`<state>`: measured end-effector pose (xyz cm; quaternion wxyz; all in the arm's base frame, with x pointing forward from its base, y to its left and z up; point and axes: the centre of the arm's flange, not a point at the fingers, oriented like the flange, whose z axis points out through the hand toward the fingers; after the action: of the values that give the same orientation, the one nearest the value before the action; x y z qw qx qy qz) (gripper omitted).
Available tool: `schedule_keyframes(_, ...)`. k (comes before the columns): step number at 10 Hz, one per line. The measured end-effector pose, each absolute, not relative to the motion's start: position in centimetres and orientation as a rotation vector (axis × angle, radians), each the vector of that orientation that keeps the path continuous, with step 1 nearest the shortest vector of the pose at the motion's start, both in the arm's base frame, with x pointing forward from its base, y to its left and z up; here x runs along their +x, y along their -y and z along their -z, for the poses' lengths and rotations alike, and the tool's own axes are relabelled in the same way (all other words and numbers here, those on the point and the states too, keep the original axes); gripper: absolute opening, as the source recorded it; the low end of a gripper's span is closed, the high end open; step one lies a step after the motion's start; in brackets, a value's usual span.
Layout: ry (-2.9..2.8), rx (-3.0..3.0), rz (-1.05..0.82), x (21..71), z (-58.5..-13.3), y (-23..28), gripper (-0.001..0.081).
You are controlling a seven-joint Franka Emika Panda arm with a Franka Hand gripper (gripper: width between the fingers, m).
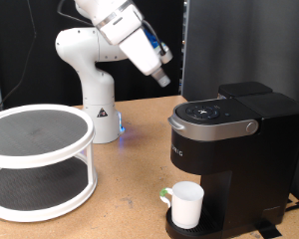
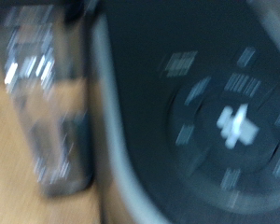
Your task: Make a cup of coffee with the keurig machine
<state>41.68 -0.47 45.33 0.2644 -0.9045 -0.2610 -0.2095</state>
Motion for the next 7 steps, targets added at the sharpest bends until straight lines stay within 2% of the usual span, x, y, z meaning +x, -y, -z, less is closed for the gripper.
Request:
schedule_keyframes(4,0.208,-2.119,0.850,43.7,-48.4,-4.1,0.0803)
schedule_keyframes(7,-0.110,-1.846,0.953,44.9,-48.2,-5.8,0.0803)
